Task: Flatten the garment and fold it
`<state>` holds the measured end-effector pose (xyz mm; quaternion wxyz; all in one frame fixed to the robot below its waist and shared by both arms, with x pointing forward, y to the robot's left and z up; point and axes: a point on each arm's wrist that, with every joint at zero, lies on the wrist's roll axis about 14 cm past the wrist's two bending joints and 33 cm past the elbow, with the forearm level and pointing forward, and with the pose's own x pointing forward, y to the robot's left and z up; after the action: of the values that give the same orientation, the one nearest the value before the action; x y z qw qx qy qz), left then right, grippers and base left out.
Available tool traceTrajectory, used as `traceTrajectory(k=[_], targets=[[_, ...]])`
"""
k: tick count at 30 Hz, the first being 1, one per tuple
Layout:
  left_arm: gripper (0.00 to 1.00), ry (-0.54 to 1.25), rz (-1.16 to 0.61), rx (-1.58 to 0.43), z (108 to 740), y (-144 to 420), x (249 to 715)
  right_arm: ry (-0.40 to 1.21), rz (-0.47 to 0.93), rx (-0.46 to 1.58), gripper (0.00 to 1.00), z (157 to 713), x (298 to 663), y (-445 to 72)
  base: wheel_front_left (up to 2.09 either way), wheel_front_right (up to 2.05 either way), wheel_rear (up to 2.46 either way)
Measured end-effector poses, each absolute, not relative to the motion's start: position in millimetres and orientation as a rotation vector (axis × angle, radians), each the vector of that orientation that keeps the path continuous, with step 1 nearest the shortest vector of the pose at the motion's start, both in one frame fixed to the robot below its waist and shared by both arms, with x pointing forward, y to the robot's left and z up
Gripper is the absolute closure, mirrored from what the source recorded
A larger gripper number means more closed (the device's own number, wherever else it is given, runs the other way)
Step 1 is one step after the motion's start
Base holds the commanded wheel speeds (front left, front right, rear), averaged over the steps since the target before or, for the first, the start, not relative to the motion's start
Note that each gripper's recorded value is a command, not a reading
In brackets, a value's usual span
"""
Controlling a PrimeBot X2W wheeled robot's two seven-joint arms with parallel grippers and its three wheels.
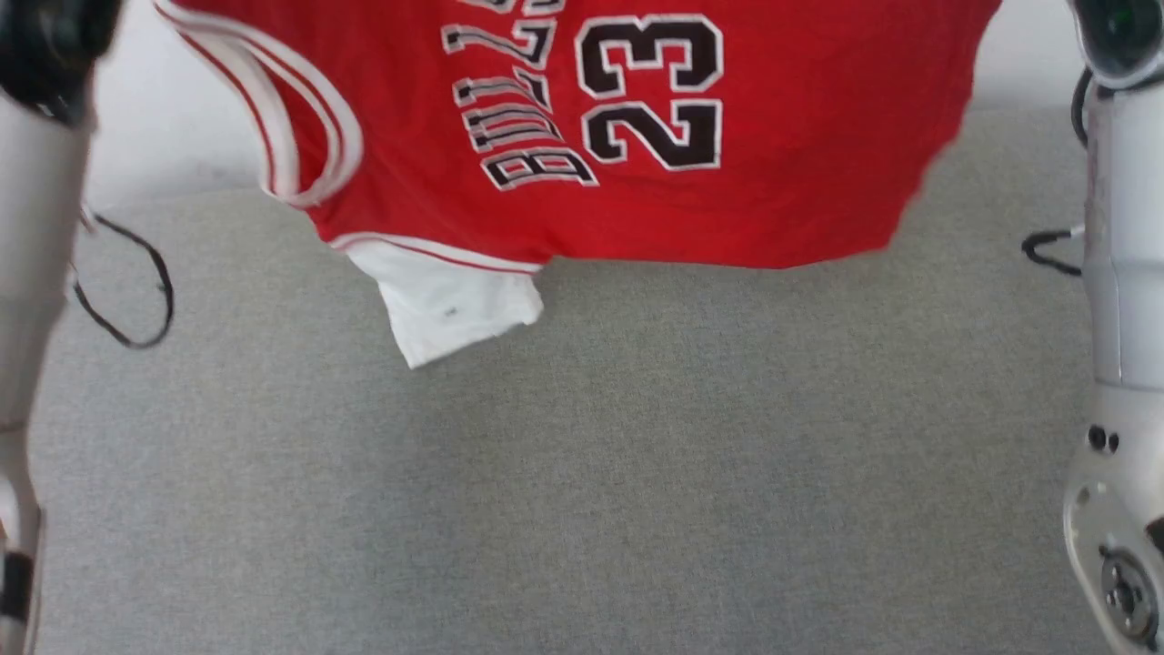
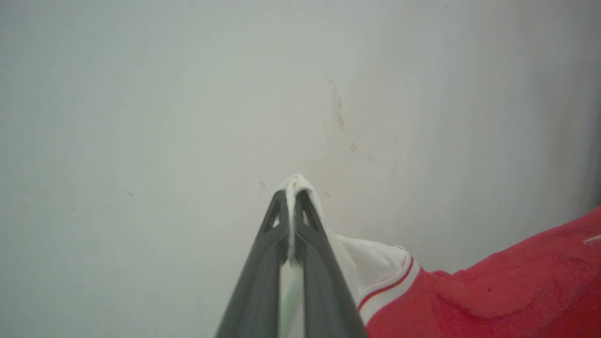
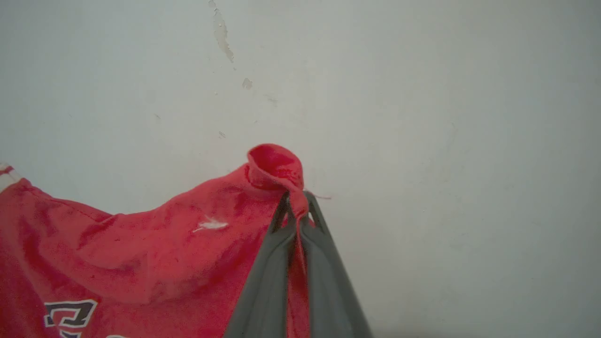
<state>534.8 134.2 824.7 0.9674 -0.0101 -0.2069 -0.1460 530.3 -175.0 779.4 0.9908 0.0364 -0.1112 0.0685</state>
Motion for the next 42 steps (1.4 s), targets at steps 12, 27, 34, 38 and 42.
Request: traceTrajectory(k=[12, 27, 34, 38, 42], targets=[[1.00, -0.430, -0.297, -0.028, 837.1, 123.5, 593.5, -0.173, 0.057, 0.026, 1.00, 766.7, 590.4, -191.2, 0.00, 0.00, 0.00], [1.00, -0.606, -0.430, -0.130, 804.5, 95.7, 669.8, -0.260, -0.005, -0.098, 1.00, 719.7, 680.6, -204.8, 0.00, 0.00, 0.00], [1.00, -0.657, -0.454, -0.146, 775.9, 96.4, 696.5, -0.314, -0.061, -0.110, 1.00, 686.1, 714.3, -239.1, 0.00, 0.00, 0.00], [1.00, -0.616, -0.464, -0.183, 719.8, 96.6, 716.7, -0.267, -0.087, -0.128, 1.00, 630.1, 734.7, -251.9, 0.00, 0.00, 0.00], [1.00, -0.487, -0.460, -0.191, 647.3, 98.1, 731.0, -0.167, -0.079, -0.136, 1.00, 566.9, 745.0, -248.9, 0.00, 0.00, 0.00]])
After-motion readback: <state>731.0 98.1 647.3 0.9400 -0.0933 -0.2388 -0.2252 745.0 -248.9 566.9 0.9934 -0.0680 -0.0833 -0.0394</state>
